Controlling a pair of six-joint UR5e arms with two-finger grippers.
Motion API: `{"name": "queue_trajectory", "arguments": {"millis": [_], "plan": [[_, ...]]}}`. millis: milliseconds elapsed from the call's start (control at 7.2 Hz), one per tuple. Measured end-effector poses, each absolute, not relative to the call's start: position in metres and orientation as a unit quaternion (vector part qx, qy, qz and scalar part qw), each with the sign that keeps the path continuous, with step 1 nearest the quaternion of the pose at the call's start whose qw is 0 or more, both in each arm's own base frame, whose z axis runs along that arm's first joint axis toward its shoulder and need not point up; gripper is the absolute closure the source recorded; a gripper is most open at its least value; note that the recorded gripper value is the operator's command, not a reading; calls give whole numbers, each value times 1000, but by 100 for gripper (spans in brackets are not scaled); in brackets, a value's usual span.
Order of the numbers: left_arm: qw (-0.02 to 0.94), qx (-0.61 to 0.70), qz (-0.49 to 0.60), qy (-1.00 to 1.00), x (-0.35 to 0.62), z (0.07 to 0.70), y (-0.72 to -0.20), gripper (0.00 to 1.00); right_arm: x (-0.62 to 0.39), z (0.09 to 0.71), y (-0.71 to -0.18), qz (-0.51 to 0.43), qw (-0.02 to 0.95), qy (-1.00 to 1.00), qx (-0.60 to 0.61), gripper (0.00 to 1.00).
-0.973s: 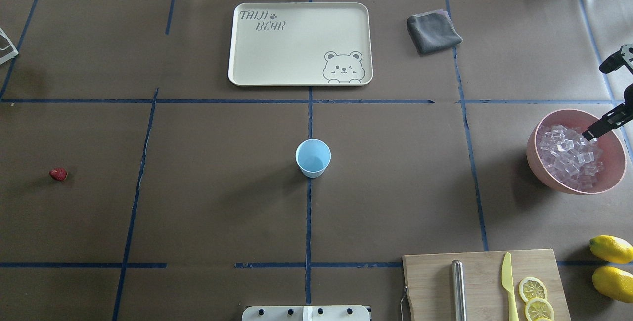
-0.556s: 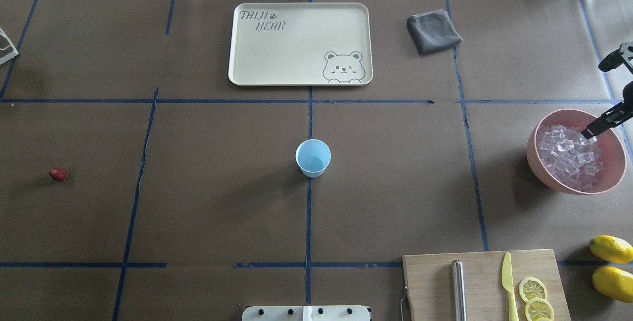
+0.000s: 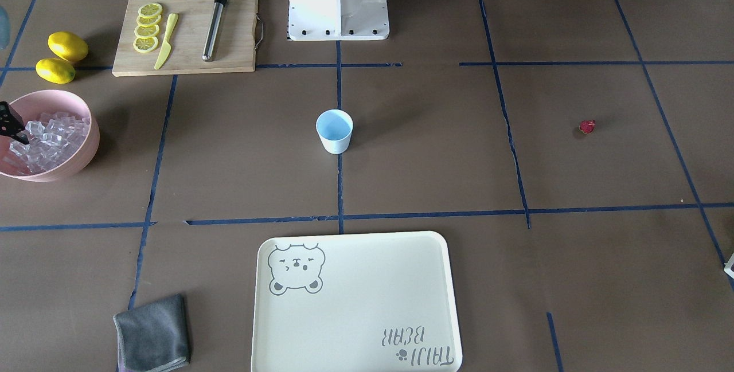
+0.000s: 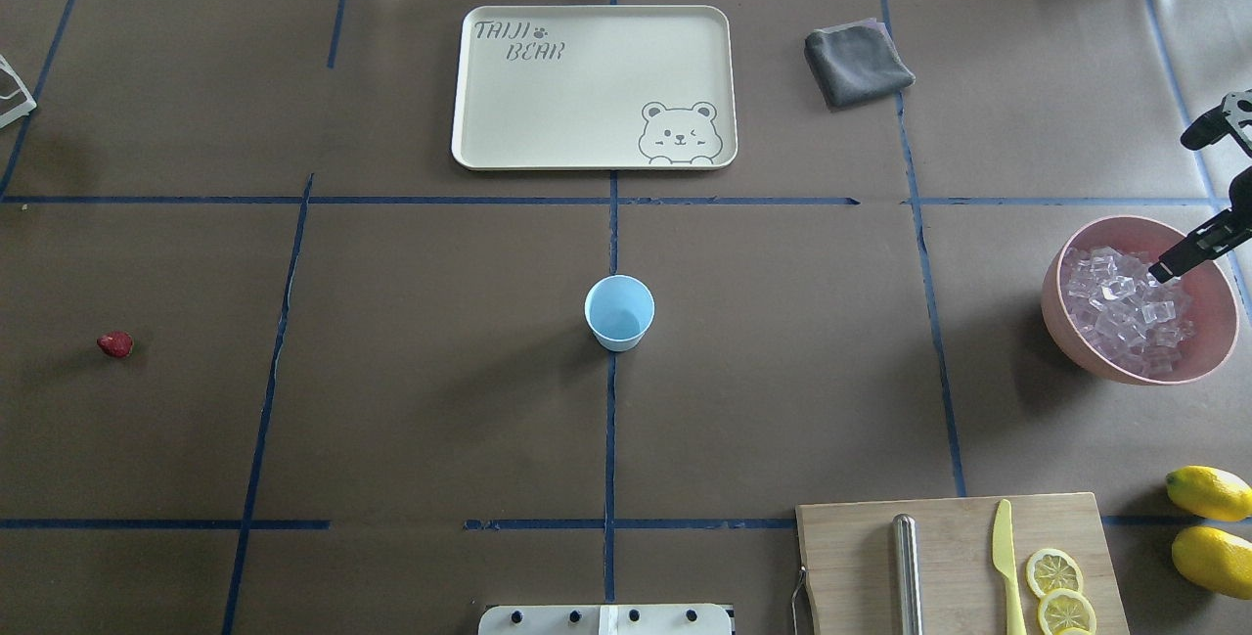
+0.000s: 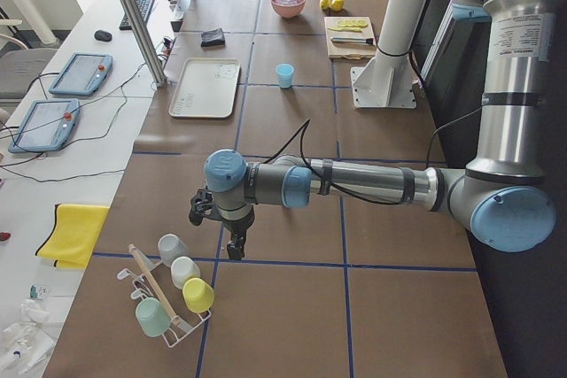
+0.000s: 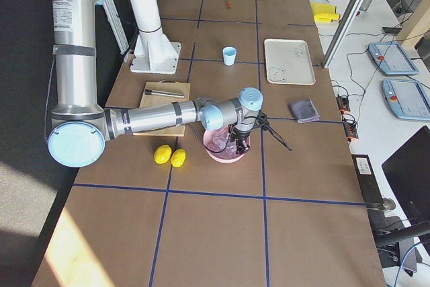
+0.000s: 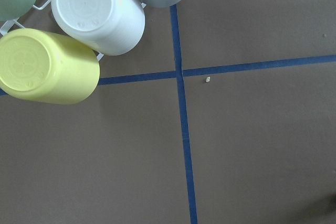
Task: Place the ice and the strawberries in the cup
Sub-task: 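Lower the right gripper into the bowl and grasp an ice cube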
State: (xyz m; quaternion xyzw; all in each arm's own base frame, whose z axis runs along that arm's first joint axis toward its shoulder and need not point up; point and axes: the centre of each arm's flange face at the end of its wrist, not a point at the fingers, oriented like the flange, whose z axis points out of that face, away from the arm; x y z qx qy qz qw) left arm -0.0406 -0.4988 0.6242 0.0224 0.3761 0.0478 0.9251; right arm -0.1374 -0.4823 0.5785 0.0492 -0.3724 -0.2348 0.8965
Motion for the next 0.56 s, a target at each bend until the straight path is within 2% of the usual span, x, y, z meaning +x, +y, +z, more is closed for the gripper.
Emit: {"name": "queue_trajectory", "arguments": {"millis": [417, 556], "plan": [[925, 22, 48, 376, -41, 624, -499, 0, -146, 585, -480, -241, 896, -371, 40, 38], [925, 23, 48, 376, -41, 623, -499, 0, -146, 587, -480, -241, 896, -371, 38, 44]]}}
